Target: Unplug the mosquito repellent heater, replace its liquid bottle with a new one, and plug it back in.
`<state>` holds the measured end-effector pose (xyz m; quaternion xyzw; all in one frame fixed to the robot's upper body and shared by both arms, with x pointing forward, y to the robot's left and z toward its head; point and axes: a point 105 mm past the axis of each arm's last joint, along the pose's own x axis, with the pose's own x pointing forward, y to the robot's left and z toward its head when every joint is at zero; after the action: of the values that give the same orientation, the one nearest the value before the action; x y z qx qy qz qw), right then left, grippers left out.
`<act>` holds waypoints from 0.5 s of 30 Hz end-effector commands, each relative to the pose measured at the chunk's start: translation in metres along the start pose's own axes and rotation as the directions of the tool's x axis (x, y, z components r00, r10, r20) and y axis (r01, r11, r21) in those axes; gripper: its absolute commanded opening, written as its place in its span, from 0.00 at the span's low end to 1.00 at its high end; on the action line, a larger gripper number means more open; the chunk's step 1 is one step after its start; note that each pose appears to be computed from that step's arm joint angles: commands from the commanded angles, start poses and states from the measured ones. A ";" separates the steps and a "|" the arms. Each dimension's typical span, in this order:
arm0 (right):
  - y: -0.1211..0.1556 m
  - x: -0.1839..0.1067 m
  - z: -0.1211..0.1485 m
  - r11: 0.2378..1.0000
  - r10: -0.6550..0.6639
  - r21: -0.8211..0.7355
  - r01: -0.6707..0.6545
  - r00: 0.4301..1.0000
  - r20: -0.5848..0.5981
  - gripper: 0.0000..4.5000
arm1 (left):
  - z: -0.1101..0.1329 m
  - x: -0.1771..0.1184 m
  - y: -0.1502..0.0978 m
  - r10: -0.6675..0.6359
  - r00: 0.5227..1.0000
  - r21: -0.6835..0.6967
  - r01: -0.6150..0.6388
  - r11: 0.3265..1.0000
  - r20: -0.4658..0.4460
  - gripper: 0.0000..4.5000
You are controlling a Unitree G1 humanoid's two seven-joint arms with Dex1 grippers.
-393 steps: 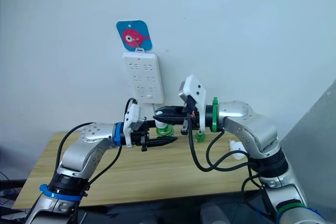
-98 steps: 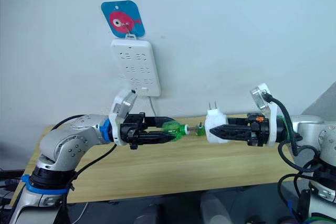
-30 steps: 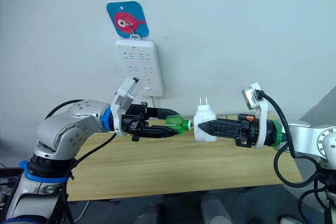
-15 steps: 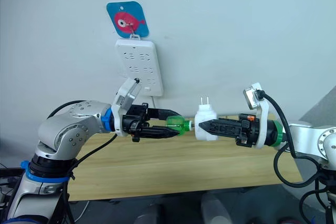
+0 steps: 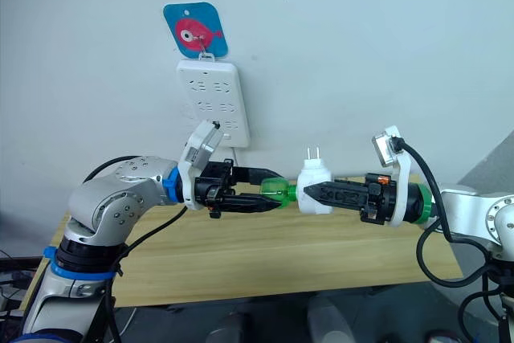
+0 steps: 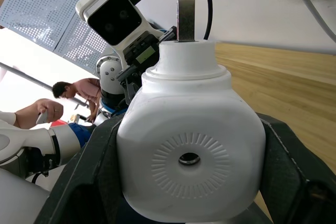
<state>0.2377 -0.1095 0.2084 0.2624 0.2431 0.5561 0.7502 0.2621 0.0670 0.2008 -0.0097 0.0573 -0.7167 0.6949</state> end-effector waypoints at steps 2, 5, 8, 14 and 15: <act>0.011 0.004 0.001 0.999 0.038 -0.035 -0.038 0.999 -0.006 0.66 | 0.012 0.002 -0.002 -0.013 1.000 0.061 0.012 0.998 0.017 0.52; 0.011 0.006 0.000 0.998 0.038 -0.040 -0.039 0.999 -0.008 0.66 | 0.011 0.005 -0.003 -0.021 1.000 0.063 0.020 0.998 0.018 0.52; 0.011 0.008 -0.001 0.998 0.039 -0.043 -0.040 0.999 -0.013 0.66 | 0.008 0.008 -0.005 -0.030 0.999 0.065 0.029 0.997 0.014 0.52; 0.009 0.011 -0.003 0.998 0.019 -0.063 -0.021 0.999 -0.032 0.66 | 0.007 0.013 -0.004 -0.036 0.999 0.076 0.034 0.997 0.022 0.52; 0.009 0.011 -0.003 0.998 0.017 -0.066 -0.019 0.999 -0.034 0.66 | 0.007 0.014 -0.004 -0.036 0.999 0.079 0.034 0.996 0.023 0.52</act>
<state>0.2407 -0.1049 0.2047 0.2496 0.2429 0.5522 0.7575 0.2638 0.0607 0.1973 0.0001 0.0491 -0.7158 0.6966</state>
